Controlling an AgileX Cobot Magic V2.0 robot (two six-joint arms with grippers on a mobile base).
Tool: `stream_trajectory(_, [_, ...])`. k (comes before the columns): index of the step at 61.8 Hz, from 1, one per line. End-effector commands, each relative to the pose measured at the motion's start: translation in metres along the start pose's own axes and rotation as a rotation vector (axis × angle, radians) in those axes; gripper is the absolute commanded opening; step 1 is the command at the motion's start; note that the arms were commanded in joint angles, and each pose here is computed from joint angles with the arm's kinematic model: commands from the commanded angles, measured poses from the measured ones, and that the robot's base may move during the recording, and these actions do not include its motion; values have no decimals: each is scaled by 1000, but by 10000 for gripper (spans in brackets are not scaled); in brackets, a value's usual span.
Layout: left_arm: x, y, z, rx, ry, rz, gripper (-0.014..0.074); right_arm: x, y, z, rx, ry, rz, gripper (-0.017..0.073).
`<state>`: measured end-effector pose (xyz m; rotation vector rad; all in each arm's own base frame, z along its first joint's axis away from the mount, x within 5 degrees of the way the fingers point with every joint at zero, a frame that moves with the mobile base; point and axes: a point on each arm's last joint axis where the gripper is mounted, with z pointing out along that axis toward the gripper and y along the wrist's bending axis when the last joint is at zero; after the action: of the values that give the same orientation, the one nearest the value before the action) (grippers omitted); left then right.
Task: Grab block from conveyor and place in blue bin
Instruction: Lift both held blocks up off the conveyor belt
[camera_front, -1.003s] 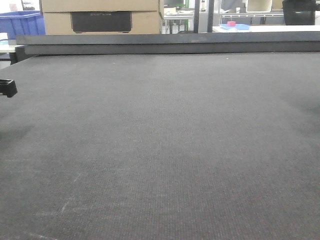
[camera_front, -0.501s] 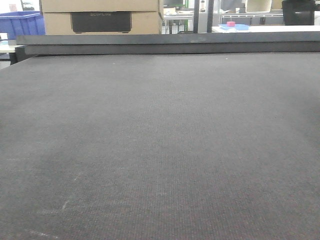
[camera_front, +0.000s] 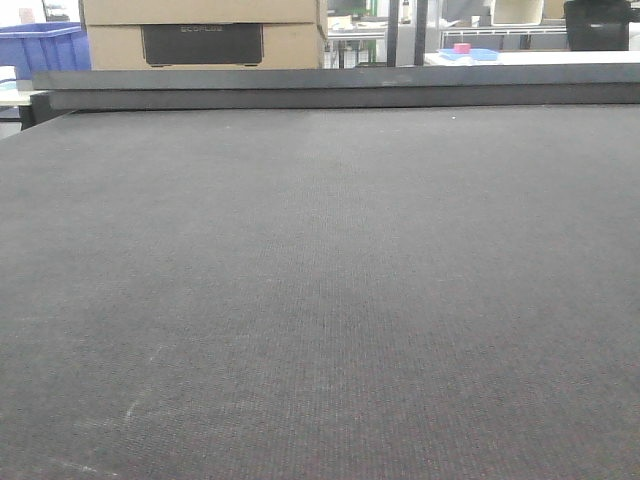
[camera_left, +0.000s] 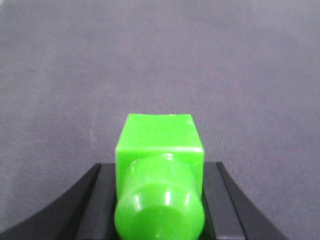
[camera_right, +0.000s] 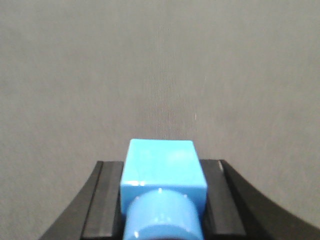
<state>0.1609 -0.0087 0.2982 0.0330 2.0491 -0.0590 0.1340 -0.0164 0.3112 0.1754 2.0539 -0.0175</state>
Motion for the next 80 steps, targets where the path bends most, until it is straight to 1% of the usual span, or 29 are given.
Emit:
stream_trajectory(1, [-6, 2, -19, -11, -111, -24, -111, -2, 0, -11, 5, -102, -13, -162])
stream_trajectory(9, [-14, 2, -41, -19, -255, -11, -111, -5, 0, -20, 5, -173, -14, -162])
stream_trajectory(16, [-24, 2, -63, -21, -436, -3, -111, -15, 1, -32, -1, -313, 1, -162])
stream_trajectory(18, [-26, 2, -68, -21, -471, -3, -111, -17, 1, -36, 0, -349, 1, -162])
stream_trajectory(25, [-26, 1, -81, -20, -531, -1, -111, -20, 1, -46, 0, -422, 0, -162])
stream_trajectory(37, [-22, 1, -91, -18, -539, -1, -111, -17, 2, -69, -6, -511, -4, -162])
stream_trajectory(49, [-17, 1, -96, -17, -517, 0, -111, -8, 3, -83, -11, -537, -7, -162])
stream_trajectory(80, [-17, 1, -96, -17, -517, 0, -111, -9, 3, -85, -12, -555, -9, -162])
